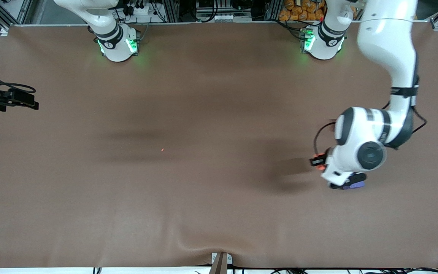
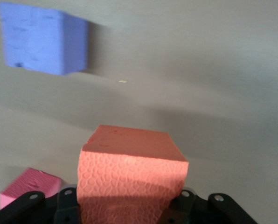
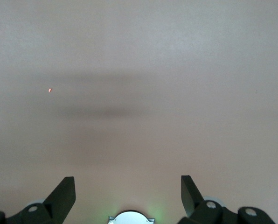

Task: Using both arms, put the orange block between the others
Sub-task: 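Carry the orange block with the left gripper toward the pink and blue blocks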

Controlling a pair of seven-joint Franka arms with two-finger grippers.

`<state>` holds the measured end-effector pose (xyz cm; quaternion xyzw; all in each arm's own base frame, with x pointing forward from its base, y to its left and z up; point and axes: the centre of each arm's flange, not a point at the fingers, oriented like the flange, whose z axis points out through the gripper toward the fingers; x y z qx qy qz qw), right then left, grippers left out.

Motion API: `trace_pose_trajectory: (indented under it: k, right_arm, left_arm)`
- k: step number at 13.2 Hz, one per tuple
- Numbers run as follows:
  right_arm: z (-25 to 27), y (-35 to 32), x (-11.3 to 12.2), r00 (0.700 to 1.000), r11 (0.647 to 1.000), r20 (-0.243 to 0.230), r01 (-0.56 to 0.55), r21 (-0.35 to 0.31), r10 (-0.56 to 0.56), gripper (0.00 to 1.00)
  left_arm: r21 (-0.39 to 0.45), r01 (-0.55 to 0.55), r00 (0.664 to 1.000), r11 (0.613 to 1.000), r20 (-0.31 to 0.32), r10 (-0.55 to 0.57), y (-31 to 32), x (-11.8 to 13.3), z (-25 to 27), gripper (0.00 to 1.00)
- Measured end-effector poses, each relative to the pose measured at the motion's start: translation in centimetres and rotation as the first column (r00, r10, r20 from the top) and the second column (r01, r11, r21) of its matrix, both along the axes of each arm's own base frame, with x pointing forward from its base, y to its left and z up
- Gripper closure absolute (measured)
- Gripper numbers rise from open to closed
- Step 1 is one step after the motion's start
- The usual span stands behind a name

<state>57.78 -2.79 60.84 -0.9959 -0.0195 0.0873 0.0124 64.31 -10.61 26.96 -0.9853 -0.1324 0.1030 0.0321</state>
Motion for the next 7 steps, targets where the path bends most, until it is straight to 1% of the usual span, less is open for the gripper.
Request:
trace_pose_trajectory:
  k: [1,3,4,7]
  right_arm:
    - [0.3,0.0,-0.2,1.0,1.0,0.004,0.0,0.0,0.0,0.0]
    - [0.7,0.1,-0.6,1.0,1.0,-0.006,-0.002,0.001,0.002,0.0]
    - [0.7,0.2,-0.7,1.0,1.0,-0.01,-0.004,0.002,0.004,0.0]
    - [0.7,0.5,-0.7,1.0,1.0,-0.012,-0.01,0.003,0.01,0.0]
  left_arm:
    - [-0.01,0.001,1.0,1.0,0.024,0.0,2.1,-0.9,-1.0,0.44]
    - [-0.021,0.015,0.998,1.0,0.057,-0.013,4.6,-3.1,-3.3,0.44]
    - [-0.024,0.033,0.998,0.999,0.059,-0.031,5.4,-3.9,-4.2,0.44]
    - [-0.043,0.087,0.996,0.995,0.033,-0.086,9.0,-5.5,-6.1,0.44]
